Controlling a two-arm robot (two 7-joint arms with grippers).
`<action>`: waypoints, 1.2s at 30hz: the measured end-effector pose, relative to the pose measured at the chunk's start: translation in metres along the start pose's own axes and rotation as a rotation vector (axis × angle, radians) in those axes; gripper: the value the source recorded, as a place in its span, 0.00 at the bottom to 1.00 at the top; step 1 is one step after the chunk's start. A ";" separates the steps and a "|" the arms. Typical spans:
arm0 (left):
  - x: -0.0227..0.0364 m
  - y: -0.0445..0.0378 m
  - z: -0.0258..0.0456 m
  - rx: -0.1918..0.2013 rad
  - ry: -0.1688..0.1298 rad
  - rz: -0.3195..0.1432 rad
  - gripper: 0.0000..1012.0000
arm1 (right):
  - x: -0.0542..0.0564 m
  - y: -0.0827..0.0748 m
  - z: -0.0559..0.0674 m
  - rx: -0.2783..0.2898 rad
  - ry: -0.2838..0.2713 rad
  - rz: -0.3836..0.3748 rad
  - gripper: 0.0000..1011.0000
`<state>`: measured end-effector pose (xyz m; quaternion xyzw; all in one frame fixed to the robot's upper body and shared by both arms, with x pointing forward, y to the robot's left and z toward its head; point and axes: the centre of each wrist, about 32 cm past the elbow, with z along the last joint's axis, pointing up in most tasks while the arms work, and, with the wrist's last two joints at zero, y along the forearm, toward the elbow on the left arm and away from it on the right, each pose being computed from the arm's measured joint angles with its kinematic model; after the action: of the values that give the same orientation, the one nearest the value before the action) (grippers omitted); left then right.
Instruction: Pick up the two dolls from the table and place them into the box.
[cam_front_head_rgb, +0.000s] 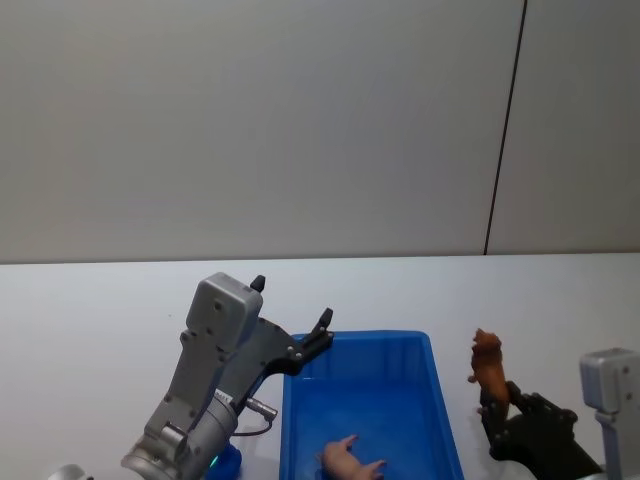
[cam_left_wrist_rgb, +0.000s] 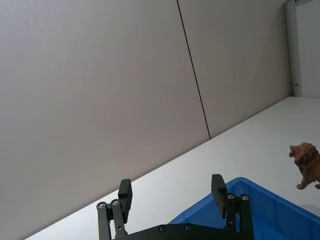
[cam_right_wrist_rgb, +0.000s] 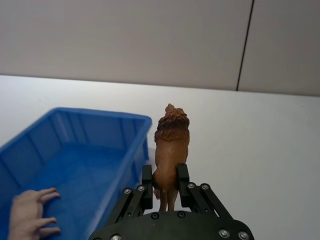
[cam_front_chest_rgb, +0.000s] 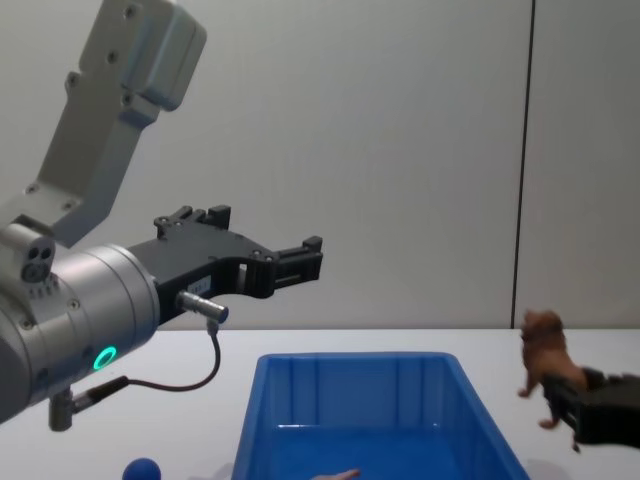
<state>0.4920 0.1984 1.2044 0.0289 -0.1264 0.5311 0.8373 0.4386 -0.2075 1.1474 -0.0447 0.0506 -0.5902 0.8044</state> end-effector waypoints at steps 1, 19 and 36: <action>0.0000 0.0000 0.0000 0.000 0.000 0.000 0.99 | 0.000 0.000 0.001 0.006 -0.001 0.006 0.27; 0.0000 0.0000 0.0000 0.000 0.000 0.000 0.99 | -0.018 0.024 0.021 0.086 -0.002 0.227 0.27; 0.0000 0.0000 0.0000 0.000 0.000 0.000 0.99 | -0.022 0.039 0.025 0.079 -0.003 0.228 0.74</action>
<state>0.4920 0.1984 1.2044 0.0289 -0.1265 0.5311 0.8373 0.4722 -0.1748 1.1679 -0.0081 0.0308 -0.4963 0.8676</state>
